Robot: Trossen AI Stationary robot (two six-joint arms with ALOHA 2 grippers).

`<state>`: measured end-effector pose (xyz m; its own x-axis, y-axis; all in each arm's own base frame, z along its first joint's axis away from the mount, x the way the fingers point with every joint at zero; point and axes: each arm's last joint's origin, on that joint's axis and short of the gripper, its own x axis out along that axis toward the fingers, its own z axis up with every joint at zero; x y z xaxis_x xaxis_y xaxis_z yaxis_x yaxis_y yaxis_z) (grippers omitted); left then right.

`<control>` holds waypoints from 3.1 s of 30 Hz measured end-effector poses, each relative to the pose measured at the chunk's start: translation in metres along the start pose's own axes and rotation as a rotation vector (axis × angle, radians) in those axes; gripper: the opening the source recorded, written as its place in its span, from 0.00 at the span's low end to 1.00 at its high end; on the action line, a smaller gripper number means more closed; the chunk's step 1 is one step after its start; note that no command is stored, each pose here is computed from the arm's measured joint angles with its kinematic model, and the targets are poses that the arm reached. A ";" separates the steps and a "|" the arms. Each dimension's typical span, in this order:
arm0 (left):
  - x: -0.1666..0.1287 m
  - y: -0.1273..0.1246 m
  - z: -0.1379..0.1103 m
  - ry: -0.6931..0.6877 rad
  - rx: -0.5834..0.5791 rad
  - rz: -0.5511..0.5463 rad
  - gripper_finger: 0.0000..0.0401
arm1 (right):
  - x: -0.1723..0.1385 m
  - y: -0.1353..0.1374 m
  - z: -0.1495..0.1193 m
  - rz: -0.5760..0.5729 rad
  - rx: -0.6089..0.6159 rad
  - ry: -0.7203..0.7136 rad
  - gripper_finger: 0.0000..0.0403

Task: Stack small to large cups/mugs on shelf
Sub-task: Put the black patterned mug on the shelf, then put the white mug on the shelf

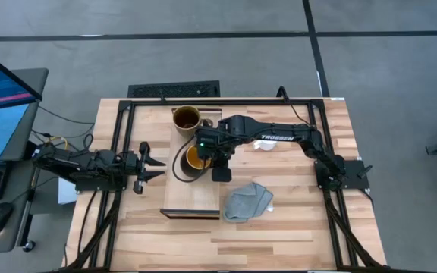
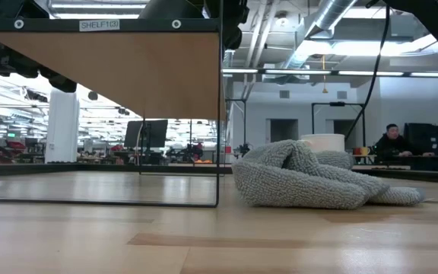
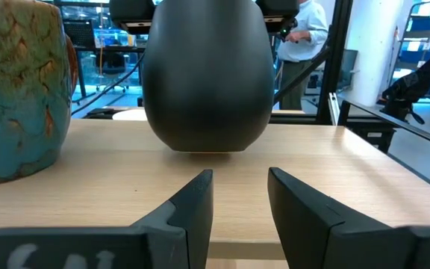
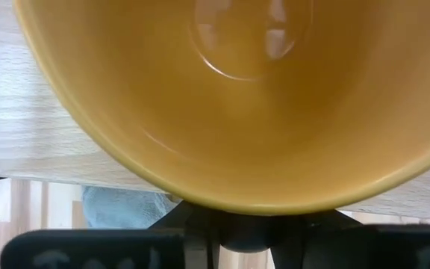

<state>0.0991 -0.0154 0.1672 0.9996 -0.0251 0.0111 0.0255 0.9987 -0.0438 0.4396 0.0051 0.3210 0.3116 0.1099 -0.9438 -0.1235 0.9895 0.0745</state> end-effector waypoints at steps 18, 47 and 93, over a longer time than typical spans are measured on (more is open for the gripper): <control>0.000 0.000 0.000 0.000 0.000 0.001 0.30 | -0.001 0.000 0.001 -0.006 0.001 -0.007 0.25; 0.000 -0.001 0.000 0.004 0.000 -0.018 0.30 | -0.001 0.000 0.001 -0.006 0.000 -0.007 0.44; 0.000 -0.001 0.000 0.003 -0.013 -0.018 0.30 | -0.118 0.015 -0.051 -0.135 0.163 -0.108 0.51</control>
<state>0.0991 -0.0159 0.1669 0.9990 -0.0435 0.0087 0.0439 0.9974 -0.0565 0.3533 0.0025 0.4171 0.4150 -0.0233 -0.9095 0.0768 0.9970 0.0096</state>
